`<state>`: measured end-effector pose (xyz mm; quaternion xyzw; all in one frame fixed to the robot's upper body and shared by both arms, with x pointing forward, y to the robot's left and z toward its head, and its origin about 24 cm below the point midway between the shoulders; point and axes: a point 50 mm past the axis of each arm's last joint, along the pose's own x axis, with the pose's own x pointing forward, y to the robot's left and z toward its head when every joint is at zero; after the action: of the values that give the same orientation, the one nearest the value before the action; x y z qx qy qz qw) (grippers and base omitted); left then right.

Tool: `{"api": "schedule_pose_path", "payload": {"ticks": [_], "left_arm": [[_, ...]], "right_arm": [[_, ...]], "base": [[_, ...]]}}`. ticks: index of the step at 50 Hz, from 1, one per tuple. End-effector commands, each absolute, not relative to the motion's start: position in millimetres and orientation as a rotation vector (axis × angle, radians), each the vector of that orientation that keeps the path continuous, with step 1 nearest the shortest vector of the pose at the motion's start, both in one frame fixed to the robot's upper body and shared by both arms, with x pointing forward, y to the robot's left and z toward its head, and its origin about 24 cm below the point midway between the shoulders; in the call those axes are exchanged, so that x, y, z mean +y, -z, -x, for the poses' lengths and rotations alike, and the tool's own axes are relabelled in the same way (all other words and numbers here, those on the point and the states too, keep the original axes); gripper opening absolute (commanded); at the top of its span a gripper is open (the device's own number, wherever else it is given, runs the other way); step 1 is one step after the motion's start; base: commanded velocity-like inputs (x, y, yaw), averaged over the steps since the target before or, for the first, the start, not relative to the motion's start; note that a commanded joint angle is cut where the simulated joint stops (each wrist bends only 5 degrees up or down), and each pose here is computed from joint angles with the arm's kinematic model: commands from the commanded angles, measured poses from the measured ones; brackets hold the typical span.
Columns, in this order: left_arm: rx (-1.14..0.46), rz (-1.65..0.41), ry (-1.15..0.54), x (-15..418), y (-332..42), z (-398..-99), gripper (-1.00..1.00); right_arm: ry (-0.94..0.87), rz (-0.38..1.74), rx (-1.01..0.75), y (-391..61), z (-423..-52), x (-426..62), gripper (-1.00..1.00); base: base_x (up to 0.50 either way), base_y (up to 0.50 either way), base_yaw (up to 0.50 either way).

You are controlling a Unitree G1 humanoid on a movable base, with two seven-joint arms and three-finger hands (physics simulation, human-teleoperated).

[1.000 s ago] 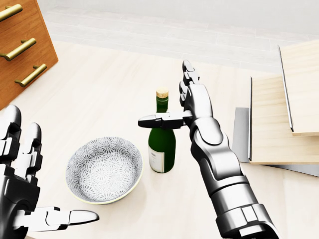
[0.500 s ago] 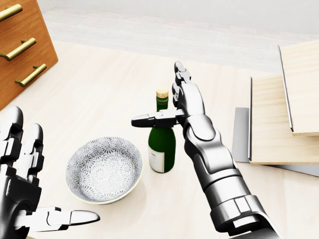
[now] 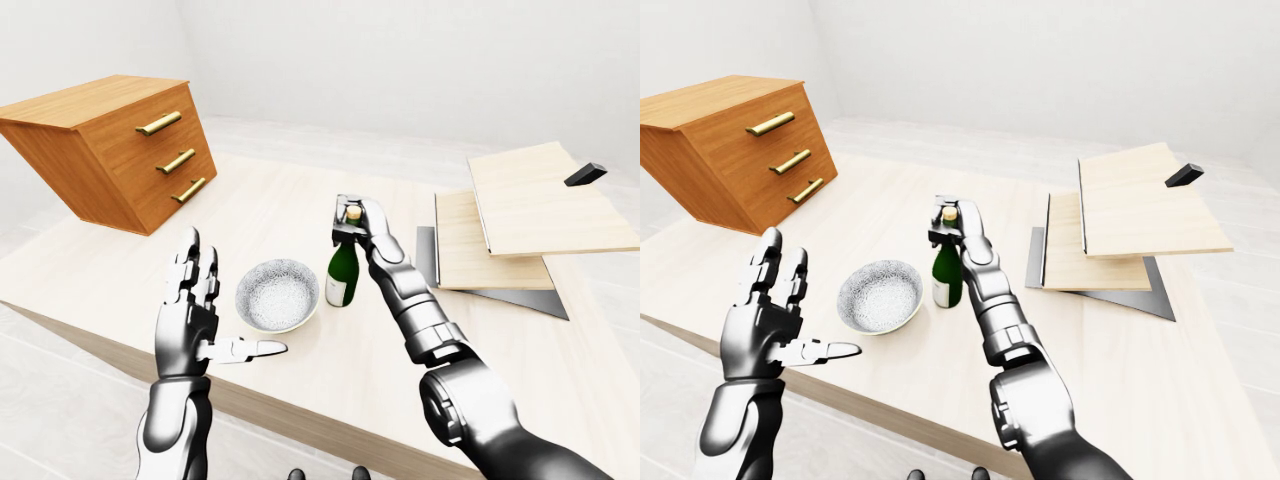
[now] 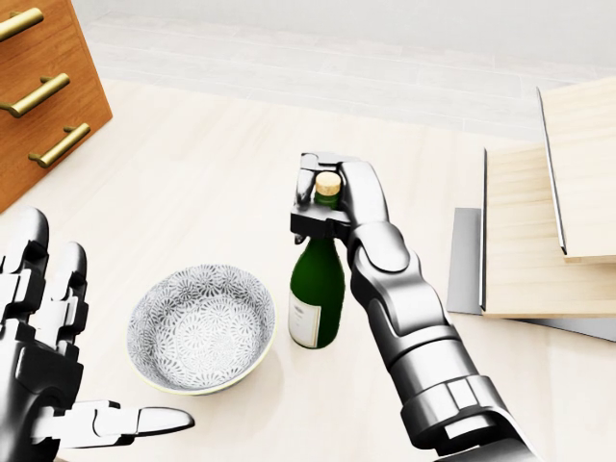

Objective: Put the wine bottle on the wine rack.

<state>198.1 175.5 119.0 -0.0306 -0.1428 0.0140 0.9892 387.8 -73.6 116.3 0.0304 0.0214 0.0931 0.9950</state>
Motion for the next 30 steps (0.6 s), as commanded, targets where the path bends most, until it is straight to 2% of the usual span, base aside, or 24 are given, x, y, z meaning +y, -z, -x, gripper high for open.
{"api": "schedule_pose_path", "payload": {"ticks": [1, 16, 30], "left_arm": [[-0.289, 0.061, -0.027, 174.7, -119.5, -198.5, 1.00], [-0.285, 0.062, -0.023, 173.1, -118.8, -199.5, 1.00], [-0.258, 0.069, -0.018, 172.2, -112.3, -201.9, 1.00]], "right_arm": [[-0.177, -0.059, 0.059, -112.0, -387.3, -74.6, -1.00], [-0.180, -0.066, 0.043, -116.4, -385.8, -76.7, -1.00], [-0.156, -0.062, -0.113, -150.2, -383.0, -85.8, -1.00]], "base": [[0.00, 0.00, 0.00], [0.00, 0.00, 0.00], [0.00, 0.00, 0.00]]}}
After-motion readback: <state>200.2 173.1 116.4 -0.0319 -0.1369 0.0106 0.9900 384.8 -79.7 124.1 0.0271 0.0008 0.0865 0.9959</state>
